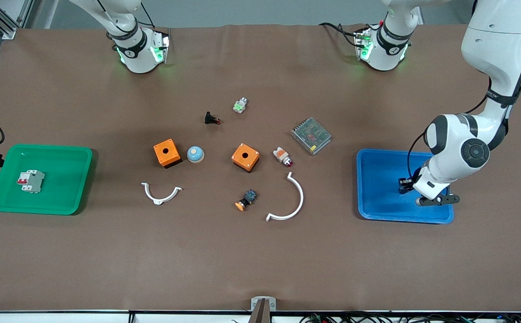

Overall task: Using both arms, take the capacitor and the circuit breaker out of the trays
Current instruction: 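Close the left gripper on the black capacitor, then carry the capacitor with the left gripper while the right gripper reaches the breaker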

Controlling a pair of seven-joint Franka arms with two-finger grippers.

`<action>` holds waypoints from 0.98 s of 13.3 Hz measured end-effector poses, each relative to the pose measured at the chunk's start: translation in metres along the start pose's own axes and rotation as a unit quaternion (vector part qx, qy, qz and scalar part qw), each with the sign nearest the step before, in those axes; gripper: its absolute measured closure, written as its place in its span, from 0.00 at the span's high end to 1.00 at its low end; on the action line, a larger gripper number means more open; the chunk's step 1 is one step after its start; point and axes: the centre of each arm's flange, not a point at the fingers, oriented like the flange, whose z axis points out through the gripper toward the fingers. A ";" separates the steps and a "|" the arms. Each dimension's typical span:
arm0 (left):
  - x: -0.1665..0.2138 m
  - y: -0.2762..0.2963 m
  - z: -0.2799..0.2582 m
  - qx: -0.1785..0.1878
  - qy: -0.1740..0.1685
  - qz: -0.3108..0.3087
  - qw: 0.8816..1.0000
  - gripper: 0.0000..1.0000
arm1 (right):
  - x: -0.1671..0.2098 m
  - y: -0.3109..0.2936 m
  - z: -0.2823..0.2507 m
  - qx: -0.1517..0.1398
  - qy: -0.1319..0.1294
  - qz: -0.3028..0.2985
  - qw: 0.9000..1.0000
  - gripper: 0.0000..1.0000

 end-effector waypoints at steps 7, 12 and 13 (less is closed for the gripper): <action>0.009 0.045 -0.043 -0.019 0.037 -0.018 0.999 0.34 | 0.005 0.094 0.079 0.011 0.007 -0.040 0.999 1.00; 0.007 0.130 -0.103 -0.039 0.036 -0.066 0.996 0.34 | 0.019 0.097 0.141 0.033 -0.003 -0.057 0.998 1.00; 0.007 0.151 -0.113 -0.042 0.036 -0.081 0.995 0.34 | 0.024 0.093 0.156 0.034 -0.004 -0.062 0.998 1.00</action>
